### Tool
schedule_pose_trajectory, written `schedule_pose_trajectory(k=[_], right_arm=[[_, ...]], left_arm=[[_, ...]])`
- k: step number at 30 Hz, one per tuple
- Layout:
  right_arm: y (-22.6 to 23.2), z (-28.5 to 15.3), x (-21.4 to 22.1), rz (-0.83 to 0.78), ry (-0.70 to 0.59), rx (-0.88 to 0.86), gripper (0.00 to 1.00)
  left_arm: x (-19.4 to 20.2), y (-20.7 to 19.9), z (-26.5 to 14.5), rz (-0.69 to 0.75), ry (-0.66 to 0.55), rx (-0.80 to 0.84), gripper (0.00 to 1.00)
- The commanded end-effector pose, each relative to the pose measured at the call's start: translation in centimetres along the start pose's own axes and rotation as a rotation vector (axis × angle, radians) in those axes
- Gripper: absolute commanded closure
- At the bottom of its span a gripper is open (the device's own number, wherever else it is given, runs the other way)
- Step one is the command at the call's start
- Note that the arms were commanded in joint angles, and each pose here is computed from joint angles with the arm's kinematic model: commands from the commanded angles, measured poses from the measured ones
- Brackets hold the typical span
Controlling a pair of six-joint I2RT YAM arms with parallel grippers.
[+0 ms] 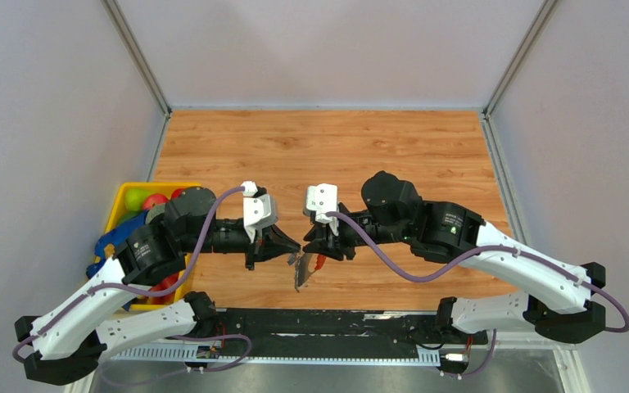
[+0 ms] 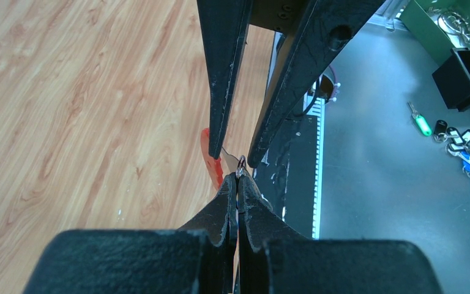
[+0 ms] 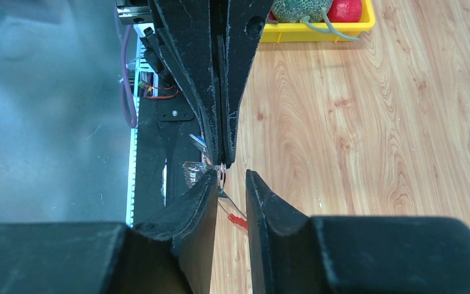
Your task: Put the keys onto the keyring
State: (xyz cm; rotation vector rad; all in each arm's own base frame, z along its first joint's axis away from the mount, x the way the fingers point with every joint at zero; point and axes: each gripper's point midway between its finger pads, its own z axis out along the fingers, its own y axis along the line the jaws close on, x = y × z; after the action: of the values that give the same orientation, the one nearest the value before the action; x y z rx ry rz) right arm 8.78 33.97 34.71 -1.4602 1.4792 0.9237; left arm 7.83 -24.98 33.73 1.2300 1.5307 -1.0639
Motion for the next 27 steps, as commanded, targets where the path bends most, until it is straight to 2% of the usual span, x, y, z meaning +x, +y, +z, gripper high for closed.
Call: schedule_pose_trajectory(k=[1,12,14,16,17,25,27], right_arm=[[-0.1,-0.3,-1.5,-0.018,-0.037,-0.001,0.74],[0.3,0.2,-1.1,-0.011,-0.024,-0.033,0.83],[0.4,0.2,-1.2,-0.012,-0.023,-0.036,0.88],[0.5,0.2,-1.2,-0.012,-0.022,-0.045,0.99],[0.6,0.2,-1.1,-0.012,-0.019,-0.049,1.00],[0.9,-0.9,-2.2,-0.018,-0.064,-0.050,1.00],[0.9,-1.3,-2.5,-0.014,-0.078,-0.041,1.00]], left_arm=[[-2.4,-0.4,-0.6,0.056,-0.083,0.010,1.00],[-2.6,-0.3,-0.6,0.056,-0.093,0.003,1.00],[-2.7,-0.3,-0.6,0.056,-0.096,0.004,1.00],[-2.7,-0.3,-0.6,0.056,-0.098,0.005,1.00],[-2.7,-0.3,-0.6,0.056,-0.097,0.003,1.00],[-3.0,-0.3,-0.8,0.057,-0.114,-0.003,1.00],[-3.3,-0.4,-1.1,0.061,-0.135,-0.007,0.93]])
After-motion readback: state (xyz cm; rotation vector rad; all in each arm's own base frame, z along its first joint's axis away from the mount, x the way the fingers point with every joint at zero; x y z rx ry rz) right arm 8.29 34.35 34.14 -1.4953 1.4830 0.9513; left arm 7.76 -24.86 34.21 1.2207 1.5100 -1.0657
